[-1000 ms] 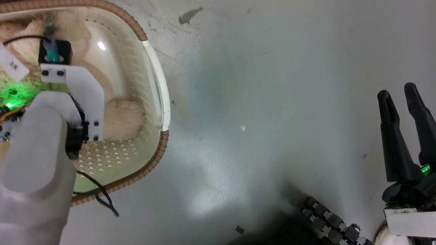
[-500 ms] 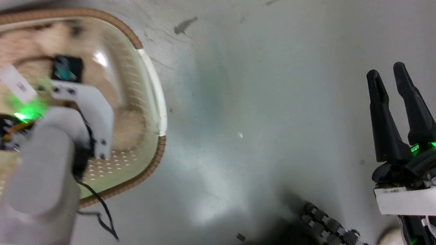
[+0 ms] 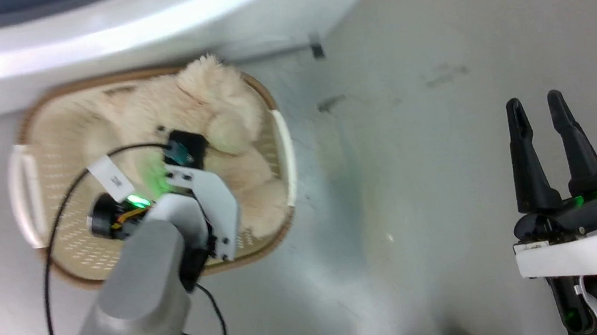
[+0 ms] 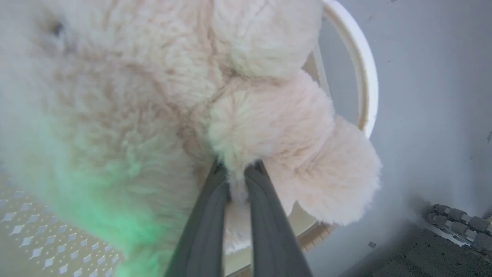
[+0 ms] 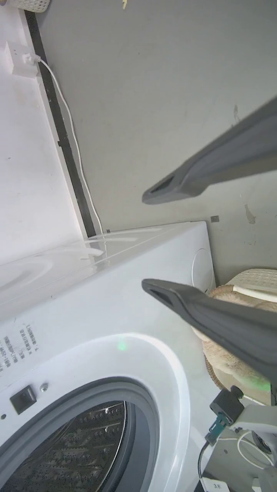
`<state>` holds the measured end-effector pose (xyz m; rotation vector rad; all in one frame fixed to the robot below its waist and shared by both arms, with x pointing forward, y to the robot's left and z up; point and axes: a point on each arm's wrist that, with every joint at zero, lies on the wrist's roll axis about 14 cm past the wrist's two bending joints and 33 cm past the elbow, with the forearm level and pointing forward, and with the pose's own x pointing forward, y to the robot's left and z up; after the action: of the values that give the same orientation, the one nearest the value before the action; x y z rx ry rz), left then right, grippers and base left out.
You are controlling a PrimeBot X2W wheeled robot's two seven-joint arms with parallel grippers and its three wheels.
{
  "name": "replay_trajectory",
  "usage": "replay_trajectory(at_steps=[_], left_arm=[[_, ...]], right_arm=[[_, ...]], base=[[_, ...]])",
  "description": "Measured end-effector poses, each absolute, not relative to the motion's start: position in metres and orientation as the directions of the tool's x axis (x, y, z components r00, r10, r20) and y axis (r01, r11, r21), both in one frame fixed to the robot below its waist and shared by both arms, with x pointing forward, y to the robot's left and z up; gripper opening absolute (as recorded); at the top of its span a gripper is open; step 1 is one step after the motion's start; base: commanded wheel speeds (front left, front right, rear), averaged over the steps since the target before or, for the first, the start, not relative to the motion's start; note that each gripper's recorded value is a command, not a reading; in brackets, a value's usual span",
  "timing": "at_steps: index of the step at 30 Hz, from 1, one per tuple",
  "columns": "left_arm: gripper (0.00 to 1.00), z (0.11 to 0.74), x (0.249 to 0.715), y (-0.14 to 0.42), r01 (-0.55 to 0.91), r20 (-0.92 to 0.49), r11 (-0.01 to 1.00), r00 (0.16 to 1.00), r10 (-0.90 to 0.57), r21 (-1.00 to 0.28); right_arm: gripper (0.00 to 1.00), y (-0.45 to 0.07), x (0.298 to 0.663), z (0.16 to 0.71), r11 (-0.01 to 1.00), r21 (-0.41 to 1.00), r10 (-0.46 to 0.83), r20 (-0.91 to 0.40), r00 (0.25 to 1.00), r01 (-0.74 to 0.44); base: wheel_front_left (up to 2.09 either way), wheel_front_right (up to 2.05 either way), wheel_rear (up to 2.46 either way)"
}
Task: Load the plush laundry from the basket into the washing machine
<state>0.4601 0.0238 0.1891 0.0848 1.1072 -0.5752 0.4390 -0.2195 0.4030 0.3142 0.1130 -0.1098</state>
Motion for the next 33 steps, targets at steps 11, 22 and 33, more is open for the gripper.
replay_trajectory(at_steps=[11,22,33], left_arm=[[0.0,0.284,0.455,0.038,0.407,-0.697,0.881,0.56,-0.448,-0.24],[0.0,0.393,0.459,0.071,0.302,-0.402,0.923,0.835,-0.377,-0.238],[0.0,0.496,0.461,0.091,0.305,-0.047,0.942,0.948,-0.314,-0.137]], right_arm=[[1.0,-0.195,0.433,0.445,0.945,0.325,-0.025,-0.031,0.999,0.033],[1.0,-0.173,0.412,0.482,0.942,0.331,0.037,0.052,0.998,-0.052],[1.0,-0.155,0.401,0.509,0.936,0.328,0.092,0.121,0.988,-0.127]], base=[[0.0,0.0,0.0],[0.0,0.0,0.0],[0.0,0.0,0.0]])
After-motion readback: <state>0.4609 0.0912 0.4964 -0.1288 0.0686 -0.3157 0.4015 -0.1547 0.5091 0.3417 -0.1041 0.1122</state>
